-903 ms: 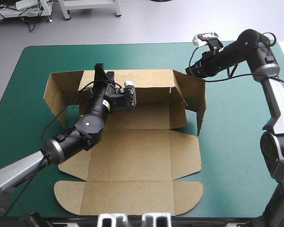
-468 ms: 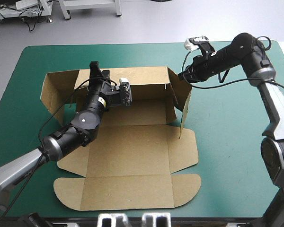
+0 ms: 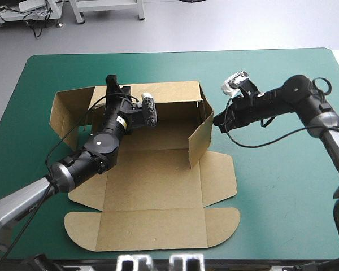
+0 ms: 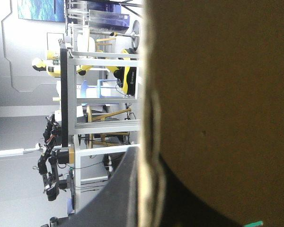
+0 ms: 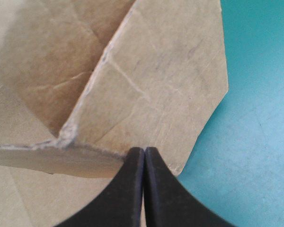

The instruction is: Fold the box

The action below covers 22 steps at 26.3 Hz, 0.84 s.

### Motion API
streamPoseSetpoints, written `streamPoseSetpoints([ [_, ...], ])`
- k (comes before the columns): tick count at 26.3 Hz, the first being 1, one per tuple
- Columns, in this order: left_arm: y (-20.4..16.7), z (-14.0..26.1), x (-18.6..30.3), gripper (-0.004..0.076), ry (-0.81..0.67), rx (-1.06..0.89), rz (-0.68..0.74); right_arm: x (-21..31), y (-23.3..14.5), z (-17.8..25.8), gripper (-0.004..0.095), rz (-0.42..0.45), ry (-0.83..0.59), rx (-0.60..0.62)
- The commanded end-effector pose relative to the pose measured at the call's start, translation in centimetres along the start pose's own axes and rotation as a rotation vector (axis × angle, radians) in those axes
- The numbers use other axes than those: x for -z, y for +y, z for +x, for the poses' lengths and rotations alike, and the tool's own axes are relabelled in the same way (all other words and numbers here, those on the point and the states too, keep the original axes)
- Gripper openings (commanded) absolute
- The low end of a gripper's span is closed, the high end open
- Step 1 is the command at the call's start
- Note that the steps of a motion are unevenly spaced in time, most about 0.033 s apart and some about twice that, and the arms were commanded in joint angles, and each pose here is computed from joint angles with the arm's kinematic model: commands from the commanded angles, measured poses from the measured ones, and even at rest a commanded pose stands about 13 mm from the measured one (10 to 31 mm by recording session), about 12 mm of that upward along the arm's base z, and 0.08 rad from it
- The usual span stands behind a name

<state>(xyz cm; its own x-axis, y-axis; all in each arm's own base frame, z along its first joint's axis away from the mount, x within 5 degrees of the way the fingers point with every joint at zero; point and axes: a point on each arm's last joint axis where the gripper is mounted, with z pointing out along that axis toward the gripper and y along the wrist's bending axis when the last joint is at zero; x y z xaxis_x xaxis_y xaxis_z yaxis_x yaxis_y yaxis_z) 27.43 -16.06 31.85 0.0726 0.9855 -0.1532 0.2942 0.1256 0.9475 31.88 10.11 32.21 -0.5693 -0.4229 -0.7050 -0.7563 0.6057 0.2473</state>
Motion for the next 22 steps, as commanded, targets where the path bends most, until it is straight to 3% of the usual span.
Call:
streamPoseSetpoints([
  [1,1.8,0.0,1.0,-0.001,-0.024,0.034,-0.049,1.6,1.3,-0.1,-0.0024,0.082,-0.194,0.057],
  [12,1.3,-0.1,1.0,-0.001,-0.028,0.035,0.006,-2.9,3.0,6.6,-0.0017,0.177,-0.334,0.155],
  [19,1.2,-0.1,1.0,-0.001,-0.026,0.034,0.015,-2.9,4.0,6.8,-0.0016,0.171,-0.37,0.21],
  [21,1.0,0.0,1.0,-0.001,-0.02,0.02,0.039,-1.9,4.4,6.2,0.0058,0.19,-0.369,0.292],
  [22,0.9,0.0,1.0,-0.001,-0.023,0.019,0.049,-1.3,4.8,6.0,0.0207,0.192,-0.361,0.315],
])
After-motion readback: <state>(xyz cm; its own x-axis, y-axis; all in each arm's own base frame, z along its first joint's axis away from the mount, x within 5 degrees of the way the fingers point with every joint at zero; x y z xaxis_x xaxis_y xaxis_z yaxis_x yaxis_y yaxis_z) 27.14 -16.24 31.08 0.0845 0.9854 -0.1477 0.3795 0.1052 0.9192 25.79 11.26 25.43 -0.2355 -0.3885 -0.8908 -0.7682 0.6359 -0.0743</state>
